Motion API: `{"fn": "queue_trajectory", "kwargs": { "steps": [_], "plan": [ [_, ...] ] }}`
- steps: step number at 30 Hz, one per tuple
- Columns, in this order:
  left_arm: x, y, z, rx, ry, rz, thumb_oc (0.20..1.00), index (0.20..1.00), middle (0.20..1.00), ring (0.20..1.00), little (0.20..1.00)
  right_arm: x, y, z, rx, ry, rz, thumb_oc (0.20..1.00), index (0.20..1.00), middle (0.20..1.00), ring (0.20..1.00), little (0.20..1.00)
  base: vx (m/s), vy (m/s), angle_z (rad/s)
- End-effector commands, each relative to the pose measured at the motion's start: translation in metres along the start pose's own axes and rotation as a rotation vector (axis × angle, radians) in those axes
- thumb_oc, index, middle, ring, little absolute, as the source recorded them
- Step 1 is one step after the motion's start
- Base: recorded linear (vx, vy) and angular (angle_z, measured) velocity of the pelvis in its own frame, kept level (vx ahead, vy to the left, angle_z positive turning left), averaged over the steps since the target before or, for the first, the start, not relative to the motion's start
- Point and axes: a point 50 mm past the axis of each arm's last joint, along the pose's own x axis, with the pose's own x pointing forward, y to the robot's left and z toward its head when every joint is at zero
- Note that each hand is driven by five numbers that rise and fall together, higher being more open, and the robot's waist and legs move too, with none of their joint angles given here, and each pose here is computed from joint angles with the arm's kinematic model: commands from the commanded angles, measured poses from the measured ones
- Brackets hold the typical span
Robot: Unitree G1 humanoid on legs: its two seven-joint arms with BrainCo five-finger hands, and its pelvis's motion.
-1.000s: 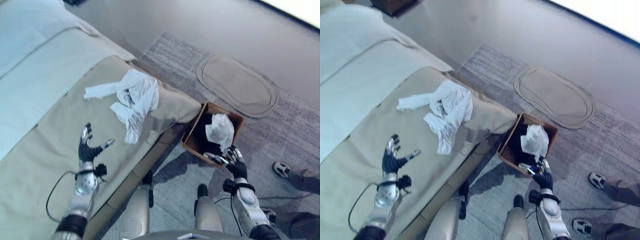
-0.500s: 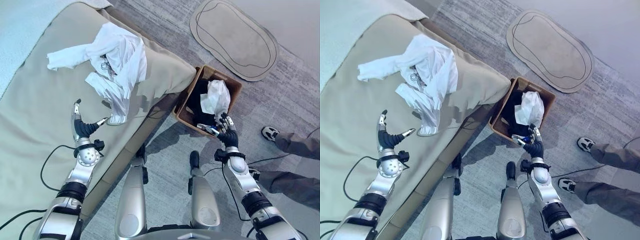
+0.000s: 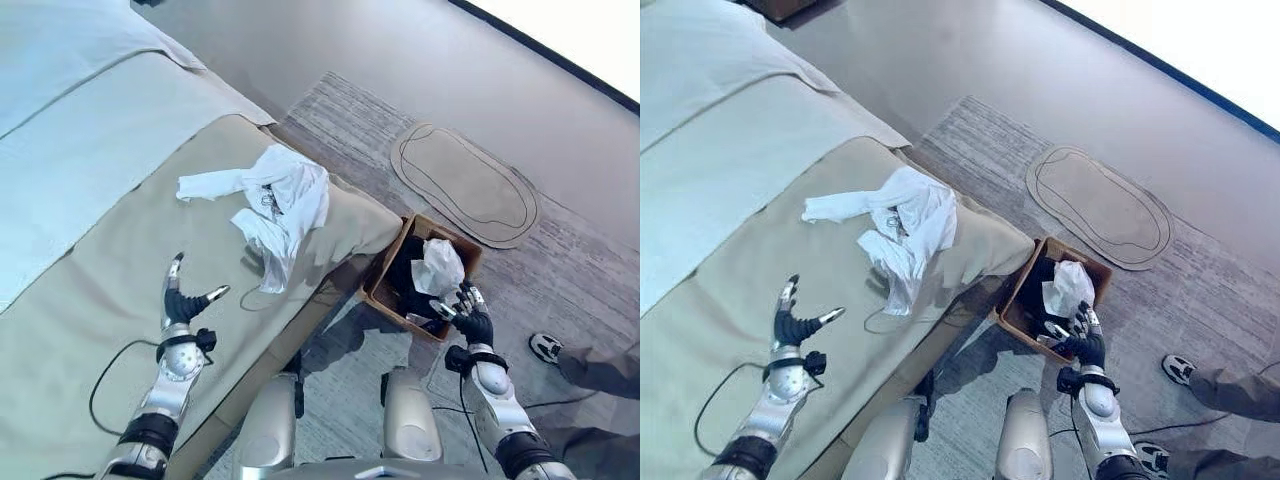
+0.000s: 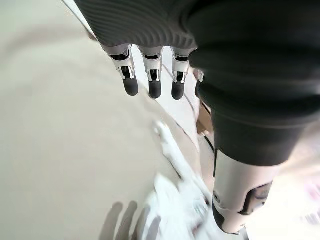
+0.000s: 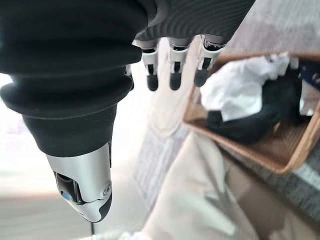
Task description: Pick up clothes into the bucket
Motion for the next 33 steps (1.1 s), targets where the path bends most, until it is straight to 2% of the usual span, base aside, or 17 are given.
{"fn": "queue_trajectory", "kwargs": {
  "steps": [1,6,12,17,20,25,30,33],
  "plan": [
    [0.007,0.005,0.021,-0.082,-0.108,0.02,1.0,1.0,1.0,1.0,1.0,0.006,-0.012,0.012,0.033,-0.061,-0.038,1.0,1.0,1.0,1.0,1.0,0.16,-0.105,0.25],
    [0.003,0.008,0.014,-0.08,-0.083,0.029,1.0,1.0,1.0,1.0,1.0,0.01,-0.009,0.011,0.011,-0.048,-0.025,1.0,1.0,1.0,1.0,1.0,0.12,-0.122,0.32],
    [-0.005,-0.004,-0.001,-0.108,0.013,-0.008,1.0,1.0,1.0,1.0,1.0,0.008,-0.015,0.01,-0.037,-0.041,-0.028,1.0,1.0,1.0,1.0,1.0,0.07,-0.144,-0.05],
    [-0.006,-0.015,-0.008,-0.011,0.035,-0.091,1.0,1.0,1.0,1.0,1.0,-0.002,-0.018,0.003,-0.045,-0.024,0.002,1.0,1.0,1.0,1.0,1.0,0.03,-0.137,0.14],
    [0.013,-0.029,0.008,0.076,-0.023,-0.131,1.0,1.0,1.0,1.0,1.0,0.003,-0.019,0.013,-0.067,-0.067,0.013,1.0,1.0,1.0,1.0,1.0,-0.07,0.128,0.4],
    [0.035,-0.027,0.032,0.209,-0.149,-0.125,1.0,1.0,1.0,1.0,1.0,0.01,-0.005,0.032,-0.048,-0.144,0.045,1.0,1.0,1.0,1.0,1.0,-0.1,0.158,-0.01],
    [0.062,-0.009,0.055,0.401,-0.247,-0.063,1.0,1.0,1.0,1.0,1.0,0.016,0.005,0.044,-0.058,-0.191,0.088,1.0,1.0,1.0,1.0,1.0,-0.04,0.092,-0.42],
    [0.074,-0.002,0.063,0.426,-0.245,-0.01,1.0,1.0,1.0,1.0,1.0,0.016,0.006,0.046,-0.05,-0.2,0.086,1.0,1.0,1.0,1.0,1.0,-0.04,0.023,-0.15]
  ]
}}
